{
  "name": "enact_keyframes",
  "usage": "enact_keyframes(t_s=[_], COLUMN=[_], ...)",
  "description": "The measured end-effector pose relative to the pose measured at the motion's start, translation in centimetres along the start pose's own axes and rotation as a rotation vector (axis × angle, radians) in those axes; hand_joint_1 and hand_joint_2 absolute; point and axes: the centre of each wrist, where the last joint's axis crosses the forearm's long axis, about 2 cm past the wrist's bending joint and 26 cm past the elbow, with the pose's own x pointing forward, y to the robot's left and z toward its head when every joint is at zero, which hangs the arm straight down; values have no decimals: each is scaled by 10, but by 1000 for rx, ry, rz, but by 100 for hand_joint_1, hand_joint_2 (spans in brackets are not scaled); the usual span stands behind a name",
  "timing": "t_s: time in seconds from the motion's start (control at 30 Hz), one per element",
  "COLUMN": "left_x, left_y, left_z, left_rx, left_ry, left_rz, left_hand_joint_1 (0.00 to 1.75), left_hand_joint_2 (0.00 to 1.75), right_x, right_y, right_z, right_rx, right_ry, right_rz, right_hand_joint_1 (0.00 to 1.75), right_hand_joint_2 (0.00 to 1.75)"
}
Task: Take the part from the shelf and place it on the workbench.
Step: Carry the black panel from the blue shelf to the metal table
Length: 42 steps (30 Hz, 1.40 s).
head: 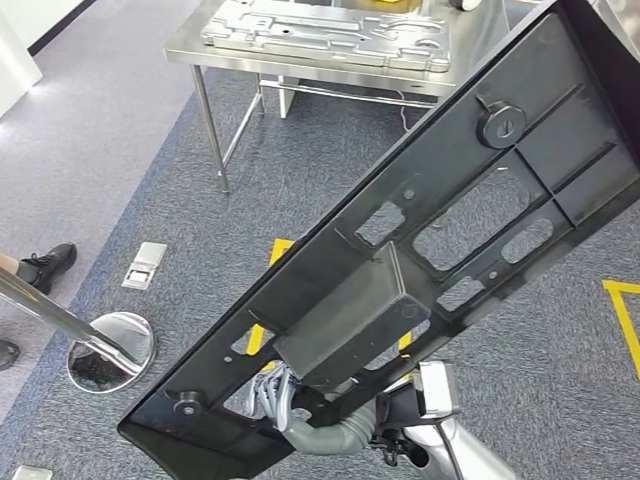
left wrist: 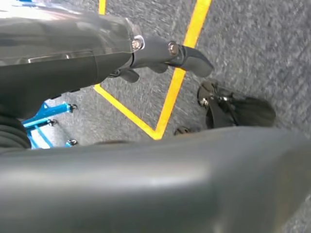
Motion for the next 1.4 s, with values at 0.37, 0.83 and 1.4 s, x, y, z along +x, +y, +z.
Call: enact_keyframes(t_s=[0.37, 0.83, 1.4], left_x=[1, 0, 0], left_y=[-4, -3, -3], left_z=[0, 0, 0], left_rx=[-7, -4, 1], left_ry=[-10, -7, -9], left_rz=[3, 11, -6], left_hand_joint_1=[0, 0, 0], left_hand_joint_2=[175, 175, 175], right_x=[3, 2, -2], right_y=[1, -2, 8], right_z=[-1, -11, 5], right_rx=[-3, -8, -38], right_ry=[-8, -2, 26], right_rz=[-25, -36, -30], right_hand_joint_1=[175, 175, 175], right_hand_joint_2=[175, 175, 175])
